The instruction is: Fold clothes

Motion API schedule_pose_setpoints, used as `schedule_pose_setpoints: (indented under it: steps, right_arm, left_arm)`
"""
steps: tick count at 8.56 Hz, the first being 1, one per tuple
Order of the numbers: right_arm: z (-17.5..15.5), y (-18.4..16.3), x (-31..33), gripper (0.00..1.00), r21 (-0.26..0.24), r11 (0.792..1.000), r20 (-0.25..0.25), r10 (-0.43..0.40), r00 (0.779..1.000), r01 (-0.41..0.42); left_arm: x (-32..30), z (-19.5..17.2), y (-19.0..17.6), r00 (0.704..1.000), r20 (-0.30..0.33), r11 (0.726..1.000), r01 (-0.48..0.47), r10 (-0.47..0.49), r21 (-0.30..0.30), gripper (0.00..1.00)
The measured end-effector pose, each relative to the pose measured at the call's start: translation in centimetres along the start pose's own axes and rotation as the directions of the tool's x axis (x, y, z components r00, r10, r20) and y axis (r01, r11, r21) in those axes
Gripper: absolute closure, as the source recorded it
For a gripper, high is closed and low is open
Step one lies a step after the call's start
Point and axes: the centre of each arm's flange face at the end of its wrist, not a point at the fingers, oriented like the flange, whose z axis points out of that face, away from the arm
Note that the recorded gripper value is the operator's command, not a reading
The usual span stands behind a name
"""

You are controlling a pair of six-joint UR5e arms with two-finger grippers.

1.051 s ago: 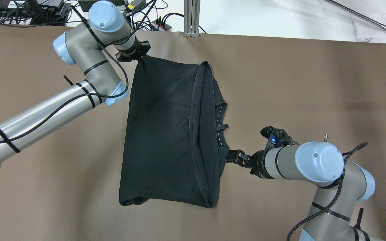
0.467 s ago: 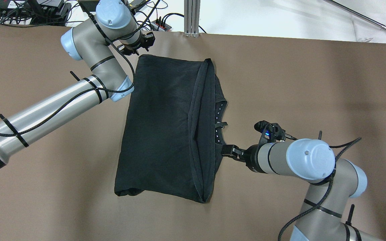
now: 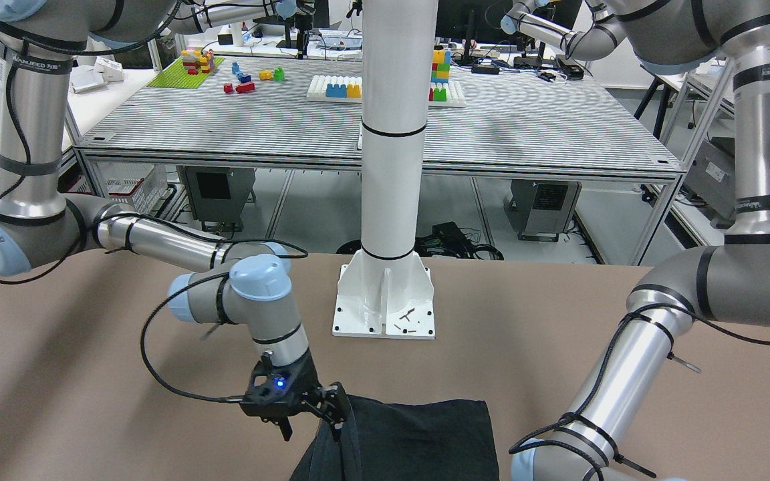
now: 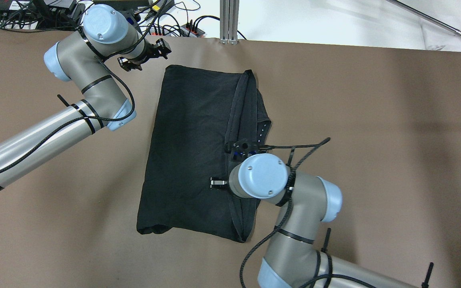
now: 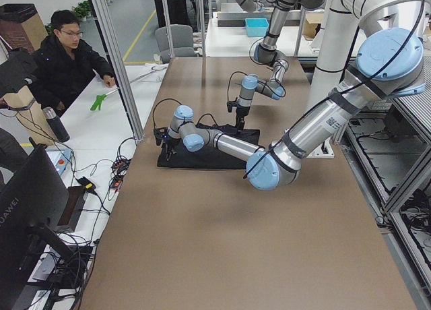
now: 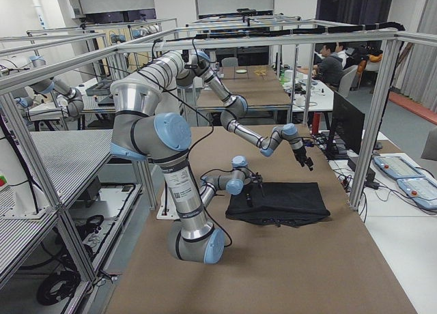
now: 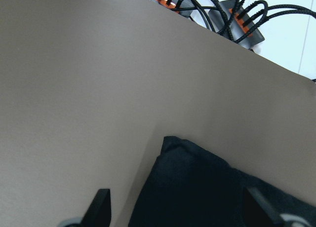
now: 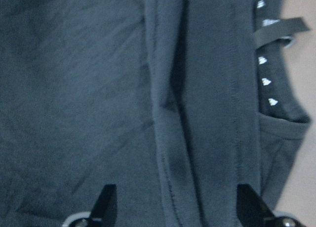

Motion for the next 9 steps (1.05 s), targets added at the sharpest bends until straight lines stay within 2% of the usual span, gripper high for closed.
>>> schedule_pose_setpoints:
  steps: [2, 3, 6, 9]
  right_arm:
    - [0.1, 1.0, -0.6, 0.61, -0.075, 0.986, -0.062, -0.154, 0.986, 0.149]
    - [-0.6, 1.6, 0.0, 0.61, -0.103, 0.975, -0.076, -0.203, 0.976, 0.195]
    - [-1.1, 5.6, 1.7, 0.6, -0.153, 0.956, -0.077, -0.266, 0.961, 0.252]
    - [-1.0, 7.1, 1.0, 0.62, -0.161, 0.952, -0.068, -0.272, 0.96, 0.259]
  left_arm:
    - [0.0, -0.2, -0.3, 1.0, 0.0, 1.0, 0.001, -0.001, 0.021, 0.06]
    - [0.0, -0.3, -0.3, 1.0, 0.001, 1.0, 0.001, -0.001, 0.032, 0.06]
    - [0.0, -0.2, -0.4, 1.0, 0.004, 0.999, 0.001, -0.001, 0.043, 0.06]
    - [-0.1, -0.2, -0.4, 1.0, 0.005, 0.999, 0.002, -0.002, 0.043, 0.06]
